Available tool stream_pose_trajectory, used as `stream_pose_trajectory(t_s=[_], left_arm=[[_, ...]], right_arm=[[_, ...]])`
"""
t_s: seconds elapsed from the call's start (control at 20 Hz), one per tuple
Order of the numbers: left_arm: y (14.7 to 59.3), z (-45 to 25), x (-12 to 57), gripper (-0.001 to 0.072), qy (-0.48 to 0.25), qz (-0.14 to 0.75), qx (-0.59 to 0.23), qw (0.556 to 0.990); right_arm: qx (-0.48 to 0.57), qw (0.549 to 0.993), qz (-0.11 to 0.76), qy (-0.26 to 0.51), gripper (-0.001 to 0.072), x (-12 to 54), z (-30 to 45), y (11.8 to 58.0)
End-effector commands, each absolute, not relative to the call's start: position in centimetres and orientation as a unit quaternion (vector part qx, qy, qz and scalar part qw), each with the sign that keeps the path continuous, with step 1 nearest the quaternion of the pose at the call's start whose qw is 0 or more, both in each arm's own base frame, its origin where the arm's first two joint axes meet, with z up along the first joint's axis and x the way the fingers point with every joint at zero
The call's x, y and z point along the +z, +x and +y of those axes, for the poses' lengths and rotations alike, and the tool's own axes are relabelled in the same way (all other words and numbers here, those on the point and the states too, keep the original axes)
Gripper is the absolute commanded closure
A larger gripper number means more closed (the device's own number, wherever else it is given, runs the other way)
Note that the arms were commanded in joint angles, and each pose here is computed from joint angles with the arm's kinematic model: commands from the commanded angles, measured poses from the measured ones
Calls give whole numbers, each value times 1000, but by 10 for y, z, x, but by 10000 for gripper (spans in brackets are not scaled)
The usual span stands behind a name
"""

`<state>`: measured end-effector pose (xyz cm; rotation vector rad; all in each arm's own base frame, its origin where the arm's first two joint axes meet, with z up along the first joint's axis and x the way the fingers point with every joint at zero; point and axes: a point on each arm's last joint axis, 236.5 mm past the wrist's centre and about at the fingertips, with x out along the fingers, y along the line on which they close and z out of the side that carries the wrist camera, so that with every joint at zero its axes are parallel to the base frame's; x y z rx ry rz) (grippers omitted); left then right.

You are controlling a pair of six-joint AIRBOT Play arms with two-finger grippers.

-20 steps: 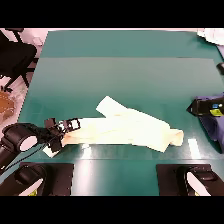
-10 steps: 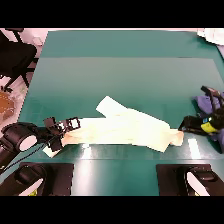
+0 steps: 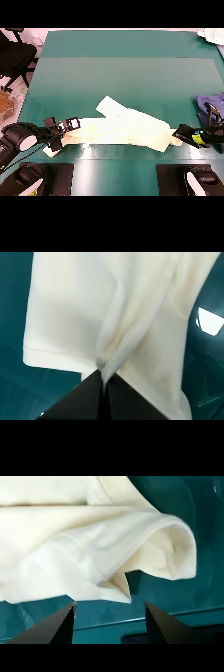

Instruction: Fold the shirts.

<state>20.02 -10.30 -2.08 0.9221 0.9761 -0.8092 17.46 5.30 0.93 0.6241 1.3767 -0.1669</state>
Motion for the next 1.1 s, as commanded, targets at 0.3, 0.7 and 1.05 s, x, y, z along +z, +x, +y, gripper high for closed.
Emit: stream_pose_trajectory(t_s=[0.3,0.7,1.05], left_arm=[[198,-102,-21,685,415,443,-365,706],[198,-102,-21,684,415,443,-365,706],[199,-103,-21,684,415,441,-365,707]], right_arm=[[86,784,615,-11,204,32,24,173],[245,784,505,-265,122,35,23,208],[303,731,534,-296,122,-25,37,181]])
